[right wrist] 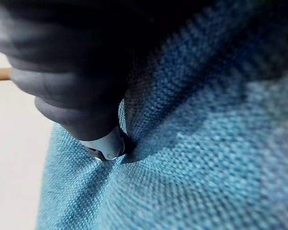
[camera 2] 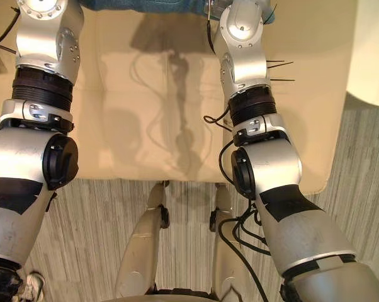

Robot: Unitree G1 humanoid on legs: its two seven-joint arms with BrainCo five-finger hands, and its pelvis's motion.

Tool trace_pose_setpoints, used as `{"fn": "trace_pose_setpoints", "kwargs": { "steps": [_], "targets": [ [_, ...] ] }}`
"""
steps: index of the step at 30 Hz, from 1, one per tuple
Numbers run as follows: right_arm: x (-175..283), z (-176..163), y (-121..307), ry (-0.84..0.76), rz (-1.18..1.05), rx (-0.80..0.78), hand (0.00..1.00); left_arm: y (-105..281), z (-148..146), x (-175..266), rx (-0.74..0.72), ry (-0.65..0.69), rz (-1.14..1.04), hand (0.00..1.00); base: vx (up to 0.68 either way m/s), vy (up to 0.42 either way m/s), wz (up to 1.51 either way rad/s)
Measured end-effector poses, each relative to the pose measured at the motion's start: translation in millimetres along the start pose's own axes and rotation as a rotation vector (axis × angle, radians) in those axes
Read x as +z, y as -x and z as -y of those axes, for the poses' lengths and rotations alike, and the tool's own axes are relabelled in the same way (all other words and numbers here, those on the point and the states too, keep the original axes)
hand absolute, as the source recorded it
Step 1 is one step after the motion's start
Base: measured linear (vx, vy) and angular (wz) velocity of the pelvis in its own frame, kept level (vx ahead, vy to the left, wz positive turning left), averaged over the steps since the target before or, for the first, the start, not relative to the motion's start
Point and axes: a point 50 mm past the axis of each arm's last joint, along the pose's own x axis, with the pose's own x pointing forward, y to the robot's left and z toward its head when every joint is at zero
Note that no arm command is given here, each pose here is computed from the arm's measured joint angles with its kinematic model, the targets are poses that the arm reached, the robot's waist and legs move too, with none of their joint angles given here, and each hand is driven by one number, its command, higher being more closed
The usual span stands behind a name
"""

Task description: Pick up cushions and gather them together orderly.

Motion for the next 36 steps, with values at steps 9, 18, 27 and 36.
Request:
{"fn": "trace_pose_setpoints", "kwargs": {
  "steps": [9, 18, 27, 36],
  "targets": [
    [-40, -4, 22, 0.014, -0.132, 0.175, 0.00, 27, -34, -72, -0.010, -0.002, -0.258, 0.00, 0.03, 0.105, 0.03],
    [-56, 2, 45, 0.015, -0.135, 0.244, 0.00, 45, -66, -99, -0.033, -0.073, -0.302, 0.00, -0.02, 0.082, -0.12],
    [-25, 54, 67, -0.053, 0.066, 0.208, 0.00, 51, -123, -64, -0.032, -0.126, -0.075, 0.00, -0.05, 0.031, 0.00],
    [-80, 174, 224, 0.300, -0.245, 0.147, 0.00, 252, -191, -123, -0.140, -0.157, -0.494, 0.00, 0.00, 0.008, 0.12]
  ]
}}
